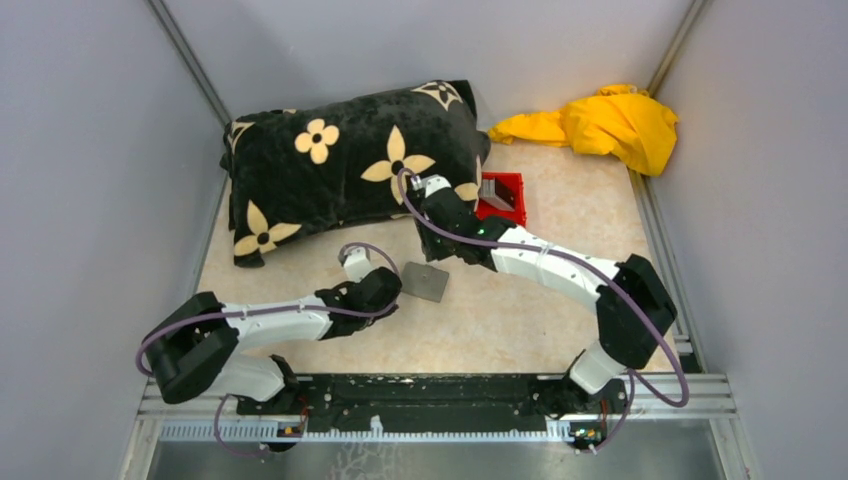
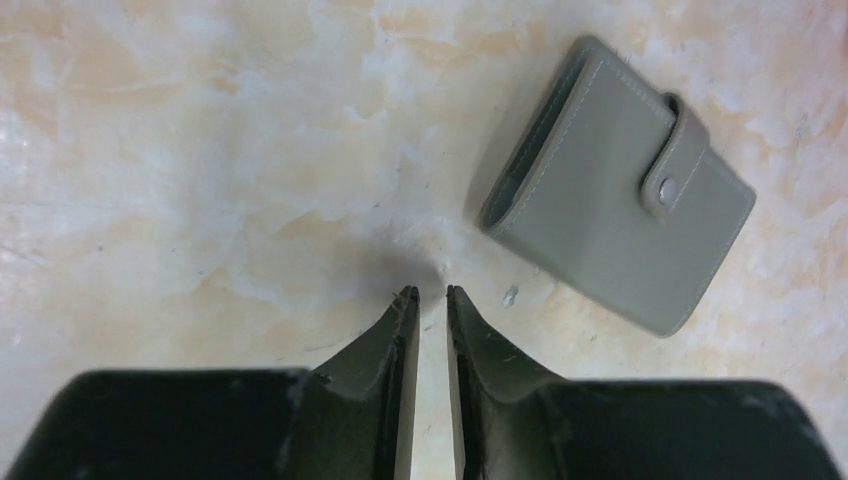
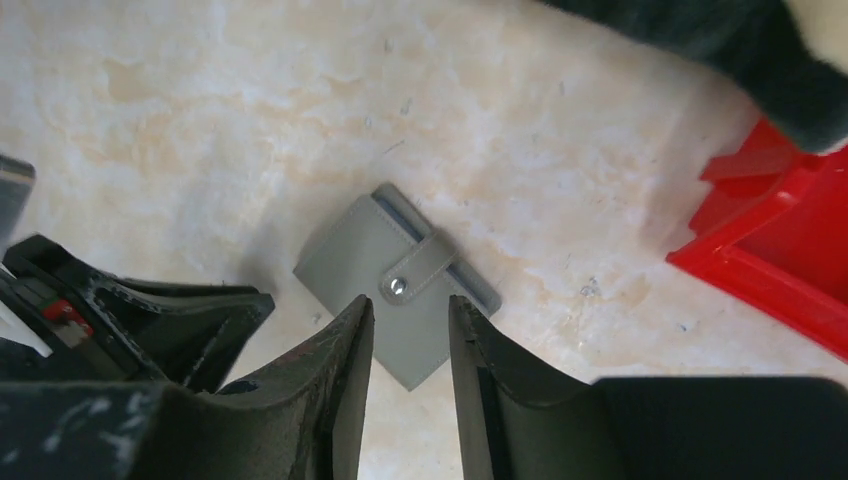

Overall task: Put the credit cards into the card holder
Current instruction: Adjust the card holder at the center of the board.

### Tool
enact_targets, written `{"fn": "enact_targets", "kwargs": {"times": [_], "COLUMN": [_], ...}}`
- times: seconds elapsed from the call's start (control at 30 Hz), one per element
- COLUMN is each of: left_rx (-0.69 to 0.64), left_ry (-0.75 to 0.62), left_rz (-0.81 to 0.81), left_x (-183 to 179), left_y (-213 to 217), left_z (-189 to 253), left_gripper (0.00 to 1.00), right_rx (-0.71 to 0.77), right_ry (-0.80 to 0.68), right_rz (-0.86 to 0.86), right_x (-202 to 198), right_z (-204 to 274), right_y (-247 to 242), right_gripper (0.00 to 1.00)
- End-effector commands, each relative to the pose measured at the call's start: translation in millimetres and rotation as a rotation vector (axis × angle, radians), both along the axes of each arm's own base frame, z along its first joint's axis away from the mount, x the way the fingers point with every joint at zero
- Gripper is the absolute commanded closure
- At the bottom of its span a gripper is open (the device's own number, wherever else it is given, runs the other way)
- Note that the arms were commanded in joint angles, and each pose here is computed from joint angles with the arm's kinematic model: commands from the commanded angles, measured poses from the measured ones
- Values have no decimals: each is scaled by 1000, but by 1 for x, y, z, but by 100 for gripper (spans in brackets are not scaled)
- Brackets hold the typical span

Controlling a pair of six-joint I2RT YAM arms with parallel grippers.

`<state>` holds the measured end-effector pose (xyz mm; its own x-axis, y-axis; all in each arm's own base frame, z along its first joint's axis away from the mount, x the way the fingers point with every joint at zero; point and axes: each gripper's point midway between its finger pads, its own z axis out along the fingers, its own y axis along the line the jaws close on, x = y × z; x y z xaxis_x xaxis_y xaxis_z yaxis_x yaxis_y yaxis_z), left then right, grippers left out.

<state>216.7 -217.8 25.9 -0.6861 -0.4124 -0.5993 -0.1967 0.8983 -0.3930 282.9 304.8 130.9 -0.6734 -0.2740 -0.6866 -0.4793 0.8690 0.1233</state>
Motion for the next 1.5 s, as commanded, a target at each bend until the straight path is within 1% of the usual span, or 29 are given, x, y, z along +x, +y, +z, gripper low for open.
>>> {"fn": "enact_targets", "kwargs": {"times": [0.0,0.17,0.2,0.3,0.47,0.57,0.77,1.1,1.47], "left_rx": [8,14,17,32,65,87,121,146,162], "left_ry": [31,58,61,71,88,81,44,0,-32], "left_rz": [-27,-39,-41,-47,-47,-38,-26,-22,-29], "left_x": [1,-2,-2,0,1,3,12,29,38], "left_y": [-11,-19,-20,-23,-25,-22,-18,-21,-22], "left_z": [-8,-18,-21,-27,-37,-39,-33,-23,-14], "left_gripper": [78,80,80,80,80,80,78,77,77], "right_rx": [0,-64,-97,-123,-151,-161,-163,-180,-158], "right_ry": [-138,-129,-115,-98,-50,-8,42,80,87], "right_rz": [-53,-74,-78,-91,-95,-91,-114,-125,-122], "right_x": [24,38,40,47,50,43,24,-12,-28], "right_z": [15,-18,-35,-55,-85,-101,-114,-119,-114], "right_y": [-5,-12,-13,-16,-19,-21,-34,-42,-30], "right_gripper": [70,91,94,100,100,100,100,100,100]}}
